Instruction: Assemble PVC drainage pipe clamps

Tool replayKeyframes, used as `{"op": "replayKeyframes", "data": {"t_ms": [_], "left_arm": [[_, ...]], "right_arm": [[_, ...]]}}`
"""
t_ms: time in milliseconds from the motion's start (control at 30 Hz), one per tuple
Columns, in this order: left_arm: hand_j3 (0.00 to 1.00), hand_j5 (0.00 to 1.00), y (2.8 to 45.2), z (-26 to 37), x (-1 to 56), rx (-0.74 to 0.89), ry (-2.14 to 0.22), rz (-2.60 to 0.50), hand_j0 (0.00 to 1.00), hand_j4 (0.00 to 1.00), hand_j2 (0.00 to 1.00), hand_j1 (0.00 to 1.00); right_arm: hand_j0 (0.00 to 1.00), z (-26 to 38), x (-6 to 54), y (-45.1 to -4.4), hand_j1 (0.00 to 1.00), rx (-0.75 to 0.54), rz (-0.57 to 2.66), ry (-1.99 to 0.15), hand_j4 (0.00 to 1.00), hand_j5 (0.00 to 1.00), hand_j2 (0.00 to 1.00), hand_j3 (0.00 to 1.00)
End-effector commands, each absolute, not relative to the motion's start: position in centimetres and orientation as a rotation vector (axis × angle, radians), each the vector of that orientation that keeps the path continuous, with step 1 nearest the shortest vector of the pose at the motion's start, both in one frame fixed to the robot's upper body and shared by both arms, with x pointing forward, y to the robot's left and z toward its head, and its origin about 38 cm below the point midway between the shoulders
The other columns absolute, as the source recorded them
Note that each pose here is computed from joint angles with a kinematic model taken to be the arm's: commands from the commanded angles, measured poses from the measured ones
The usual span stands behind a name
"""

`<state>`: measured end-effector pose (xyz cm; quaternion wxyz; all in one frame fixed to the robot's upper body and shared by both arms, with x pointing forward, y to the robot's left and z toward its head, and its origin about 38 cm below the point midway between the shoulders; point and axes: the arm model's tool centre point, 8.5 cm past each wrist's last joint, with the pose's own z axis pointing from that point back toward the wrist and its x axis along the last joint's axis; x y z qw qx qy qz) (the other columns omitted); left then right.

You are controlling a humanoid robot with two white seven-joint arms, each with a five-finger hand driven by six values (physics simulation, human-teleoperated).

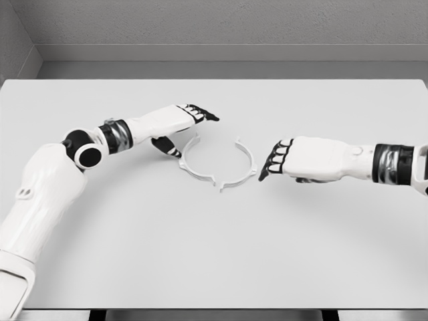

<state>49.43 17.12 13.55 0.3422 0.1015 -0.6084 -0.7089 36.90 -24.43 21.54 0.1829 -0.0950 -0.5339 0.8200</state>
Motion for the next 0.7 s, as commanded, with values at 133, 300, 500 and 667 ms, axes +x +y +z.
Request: {"op": "replayKeyframes", "data": {"t_ms": [133, 300, 500, 667], "left_arm": [[1.0, 1.0, 16.4, 13.3, 49.5, 0.242, -1.589, -1.827, 1.0, 1.0, 1.0, 1.0], [1.0, 1.0, 16.1, 13.4, 49.5, 0.238, -1.595, -1.826, 1.0, 1.0, 1.0, 1.0], [1.0, 1.0, 16.5, 13.6, 49.7, 0.251, -1.592, -1.825, 1.0, 1.0, 1.0, 1.0], [1.0, 1.0, 17.8, 13.9, 49.9, 0.275, -1.58, -1.819, 1.0, 1.0, 1.0, 1.0]], "right_arm": [[0.77, 19.7, 35.1, -22.8, 0.77, 0.028, 2.217, -1.573, 0.77, 0.77, 0.77, 0.77], [0.77, 18.2, 34.2, -21.8, 0.77, 0.111, 2.224, -1.557, 0.77, 0.77, 0.77, 0.77], [0.77, 17.5, 34.2, -20.3, 0.77, 0.153, 2.217, -1.575, 0.77, 0.77, 0.77, 0.77], [0.77, 15.6, 34.7, -18.9, 0.77, 0.213, 2.179, -1.573, 0.77, 0.77, 0.77, 0.77]]}}
